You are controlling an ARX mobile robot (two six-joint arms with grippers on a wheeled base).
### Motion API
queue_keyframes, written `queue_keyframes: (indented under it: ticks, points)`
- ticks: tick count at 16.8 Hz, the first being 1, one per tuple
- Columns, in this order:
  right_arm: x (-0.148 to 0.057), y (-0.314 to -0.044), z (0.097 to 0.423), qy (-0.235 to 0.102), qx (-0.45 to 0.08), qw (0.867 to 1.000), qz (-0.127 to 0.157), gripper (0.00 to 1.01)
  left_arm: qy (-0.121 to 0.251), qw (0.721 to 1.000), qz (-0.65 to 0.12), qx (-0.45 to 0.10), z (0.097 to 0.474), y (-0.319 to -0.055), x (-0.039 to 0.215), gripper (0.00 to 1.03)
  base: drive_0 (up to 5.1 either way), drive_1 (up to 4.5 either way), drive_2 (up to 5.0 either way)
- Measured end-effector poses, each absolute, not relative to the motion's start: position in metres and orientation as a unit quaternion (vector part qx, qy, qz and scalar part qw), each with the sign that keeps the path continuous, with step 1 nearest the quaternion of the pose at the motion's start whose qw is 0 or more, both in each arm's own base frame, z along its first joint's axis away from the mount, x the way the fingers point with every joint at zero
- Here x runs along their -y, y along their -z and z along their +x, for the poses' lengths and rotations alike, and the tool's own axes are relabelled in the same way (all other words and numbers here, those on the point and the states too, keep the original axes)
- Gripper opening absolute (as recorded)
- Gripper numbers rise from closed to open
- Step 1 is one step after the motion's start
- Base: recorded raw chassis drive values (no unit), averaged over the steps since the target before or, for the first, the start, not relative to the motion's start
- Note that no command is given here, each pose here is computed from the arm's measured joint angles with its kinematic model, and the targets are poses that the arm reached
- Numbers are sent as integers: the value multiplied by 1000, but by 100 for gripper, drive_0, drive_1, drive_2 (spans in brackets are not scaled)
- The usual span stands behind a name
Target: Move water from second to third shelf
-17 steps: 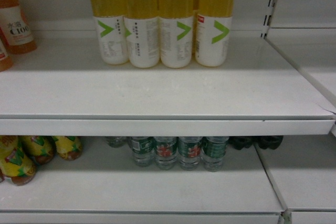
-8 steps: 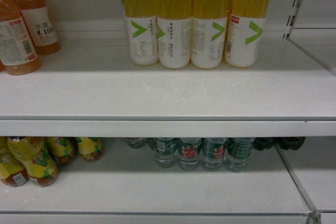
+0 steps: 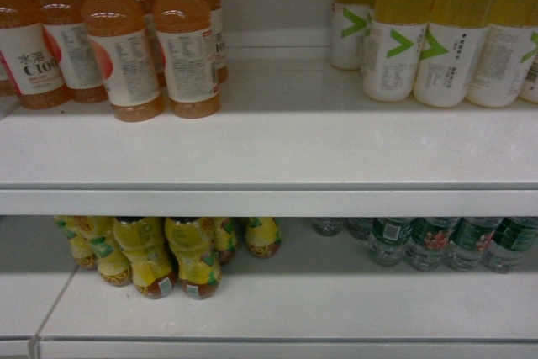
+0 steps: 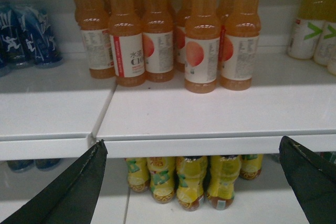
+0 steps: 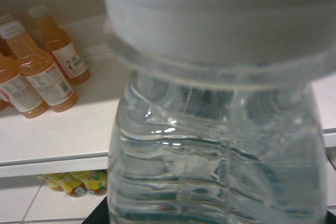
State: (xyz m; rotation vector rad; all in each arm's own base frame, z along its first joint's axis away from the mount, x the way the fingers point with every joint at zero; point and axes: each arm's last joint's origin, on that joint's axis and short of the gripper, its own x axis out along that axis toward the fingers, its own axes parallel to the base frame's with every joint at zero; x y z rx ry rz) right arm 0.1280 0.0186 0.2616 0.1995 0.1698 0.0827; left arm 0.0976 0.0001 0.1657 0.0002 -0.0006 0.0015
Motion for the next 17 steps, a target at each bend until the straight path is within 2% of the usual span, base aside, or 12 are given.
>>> queue_keyframes:
  ticks: [17]
  points:
    - [-18, -262, 127, -42, -82, 991, 100, 43, 0, 1000, 0, 0, 98, -166, 0, 98, -497, 225, 261]
